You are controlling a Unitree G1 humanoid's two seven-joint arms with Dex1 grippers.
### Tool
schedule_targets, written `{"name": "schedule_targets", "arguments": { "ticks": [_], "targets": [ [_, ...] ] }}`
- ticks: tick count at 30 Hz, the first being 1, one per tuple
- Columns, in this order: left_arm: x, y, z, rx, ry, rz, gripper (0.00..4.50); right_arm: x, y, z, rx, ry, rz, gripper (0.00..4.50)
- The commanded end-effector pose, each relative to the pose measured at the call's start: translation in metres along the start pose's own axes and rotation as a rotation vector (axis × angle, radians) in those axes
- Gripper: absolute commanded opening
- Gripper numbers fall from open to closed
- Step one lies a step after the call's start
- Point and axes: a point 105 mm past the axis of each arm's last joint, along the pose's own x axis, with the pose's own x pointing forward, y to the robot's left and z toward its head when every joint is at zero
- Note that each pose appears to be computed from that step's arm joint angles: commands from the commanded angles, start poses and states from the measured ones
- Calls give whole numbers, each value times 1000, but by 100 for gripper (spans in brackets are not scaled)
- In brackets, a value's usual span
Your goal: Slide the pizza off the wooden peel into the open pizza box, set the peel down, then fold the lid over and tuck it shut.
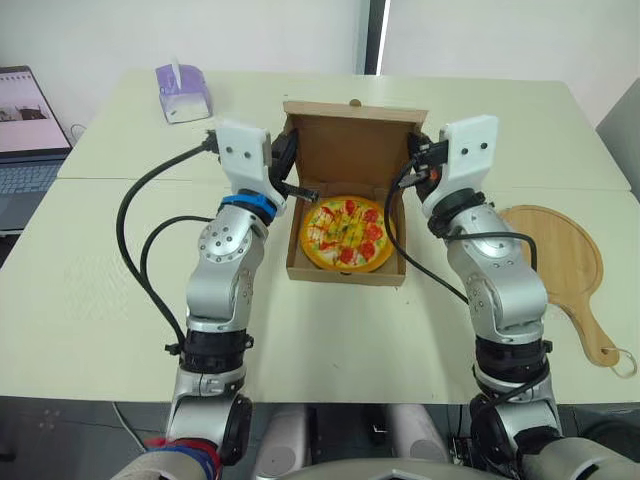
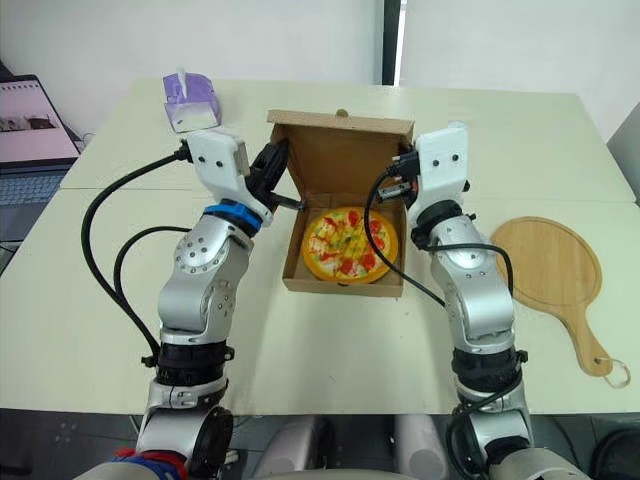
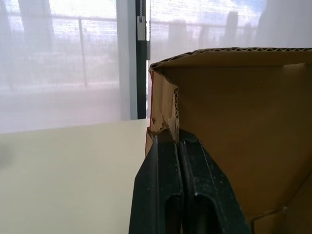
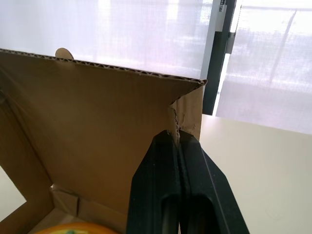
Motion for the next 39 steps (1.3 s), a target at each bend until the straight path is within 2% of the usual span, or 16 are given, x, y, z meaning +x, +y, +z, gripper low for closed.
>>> {"name": "schedule_targets", "arguments": {
  "ticks": [1, 24, 27, 31, 32, 38, 39],
  "targets": [
    [-8, -12, 19, 45, -83, -30, 0, -8, 15, 13, 20, -58, 54, 4],
    [-29, -12, 5, 39, -40, 3, 0, -22, 27, 3, 55, -33, 103, 4],
    [-29, -12, 5, 37, -40, 2, 0, -26, 30, 2, 54, -21, 133, 60],
    [-29, -12, 4, 34, -41, 5, 0, -34, 31, -3, 47, 17, 175, 203],
    [-29, -12, 4, 34, -40, 5, 0, -37, 29, -5, 36, 28, 182, 227],
    [-30, -7, 2, 37, -35, 11, 0, -66, 6, -11, -15, 99, 289, 447],
    [-30, -7, 2, 38, -35, 13, 0, -72, 6, -12, -22, 114, 354, 447]
  ]
}}
